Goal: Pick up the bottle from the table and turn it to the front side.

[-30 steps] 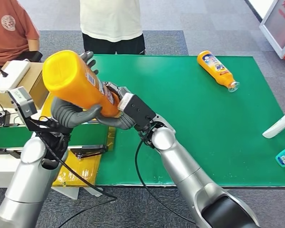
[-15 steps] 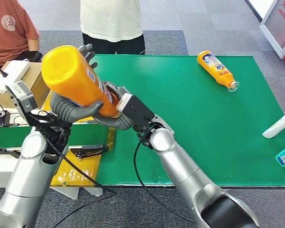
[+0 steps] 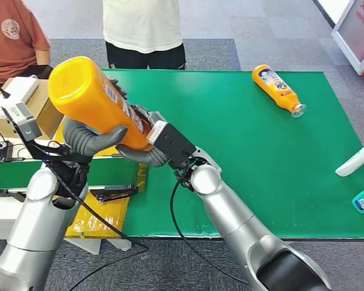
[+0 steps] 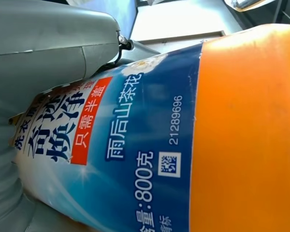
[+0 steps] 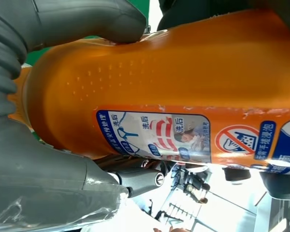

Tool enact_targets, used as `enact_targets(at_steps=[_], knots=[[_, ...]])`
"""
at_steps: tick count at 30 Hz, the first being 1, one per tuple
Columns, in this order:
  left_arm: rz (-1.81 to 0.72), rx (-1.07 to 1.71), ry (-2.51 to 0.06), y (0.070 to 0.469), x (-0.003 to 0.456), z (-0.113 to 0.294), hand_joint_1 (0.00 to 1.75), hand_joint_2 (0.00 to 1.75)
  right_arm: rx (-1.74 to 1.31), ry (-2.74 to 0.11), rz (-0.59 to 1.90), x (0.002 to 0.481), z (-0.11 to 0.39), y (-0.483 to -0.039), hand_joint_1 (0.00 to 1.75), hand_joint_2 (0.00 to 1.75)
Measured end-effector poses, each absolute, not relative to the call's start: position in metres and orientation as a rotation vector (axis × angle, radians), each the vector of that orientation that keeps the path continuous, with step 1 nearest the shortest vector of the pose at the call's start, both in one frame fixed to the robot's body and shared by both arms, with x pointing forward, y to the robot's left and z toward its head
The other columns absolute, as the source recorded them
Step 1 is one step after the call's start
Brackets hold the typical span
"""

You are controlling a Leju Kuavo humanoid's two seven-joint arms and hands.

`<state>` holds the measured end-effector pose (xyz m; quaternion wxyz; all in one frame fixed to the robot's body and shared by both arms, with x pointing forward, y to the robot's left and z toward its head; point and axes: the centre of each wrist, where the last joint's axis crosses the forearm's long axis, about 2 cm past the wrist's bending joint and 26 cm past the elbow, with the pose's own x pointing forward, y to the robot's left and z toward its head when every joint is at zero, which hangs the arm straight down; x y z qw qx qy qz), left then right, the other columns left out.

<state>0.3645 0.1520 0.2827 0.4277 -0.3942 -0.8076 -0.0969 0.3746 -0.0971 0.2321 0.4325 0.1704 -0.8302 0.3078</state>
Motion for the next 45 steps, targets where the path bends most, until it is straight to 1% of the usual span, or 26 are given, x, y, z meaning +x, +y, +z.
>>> enact_targets(at_steps=[3, 4, 7, 8, 12, 20, 26, 28, 31, 33, 36, 41, 45], knots=[[-0.235, -0.998, -2.010, 0.152, 0.365, 0.282, 1.75, 1.75, 0.423, -2.068, 0.769, 0.374, 0.232, -0.097, 1.75, 1.75], [-0.233, -1.000, -2.008, 0.152, 0.365, 0.281, 1.75, 1.75, 0.423, -2.068, 0.769, 0.374, 0.231, -0.097, 1.38, 1.75], [-0.230, -1.004, -2.002, 0.152, 0.365, 0.280, 1.75, 1.75, 0.420, -2.065, 0.768, 0.374, 0.230, -0.097, 0.07, 1.75], [-0.228, -1.004, -2.000, 0.152, 0.365, 0.280, 1.75, 1.75, 0.419, -2.065, 0.768, 0.374, 0.230, -0.097, 0.00, 1.75], [-0.238, -0.956, -2.010, 0.155, 0.365, 0.275, 1.75, 1.75, 0.372, -2.043, 0.755, 0.375, 0.227, -0.099, 0.00, 1.75], [-0.354, -0.589, -2.094, 0.187, 0.365, 0.265, 1.75, 1.75, 0.261, -2.016, 0.704, 0.384, 0.218, -0.120, 0.00, 1.75], [-0.379, -0.488, -2.120, 0.199, 0.364, 0.266, 1.75, 1.75, 0.227, -2.008, 0.690, 0.387, 0.215, -0.128, 0.00, 1.75], [-0.413, -0.309, -2.146, 0.205, 0.363, 0.266, 1.75, 1.75, 0.195, -2.005, 0.674, 0.389, 0.215, -0.132, 0.00, 1.75], [-0.500, 0.135, -2.175, 0.222, 0.359, 0.270, 1.75, 1.75, 0.125, -2.004, 0.635, 0.391, 0.217, -0.146, 0.00, 1.75], [-0.554, 0.427, -2.158, 0.235, 0.356, 0.276, 1.75, 1.75, 0.082, -2.007, 0.611, 0.392, 0.221, -0.157, 0.00, 1.75], [-0.623, 0.772, -2.093, 0.249, 0.352, 0.287, 1.75, 1.75, 0.039, -2.016, 0.590, 0.393, 0.231, -0.169, 0.00, 1.75], [-0.755, 1.156, -1.925, 0.260, 0.353, 0.289, 1.75, 1.75, 0.005, -2.053, 0.562, 0.393, 0.245, -0.178, 0.00, 1.75], [-0.846, 1.353, -1.787, 0.264, 0.357, 0.279, 1.75, 1.75, -0.013, -2.077, 0.544, 0.393, 0.251, -0.183, 0.00, 1.75]])
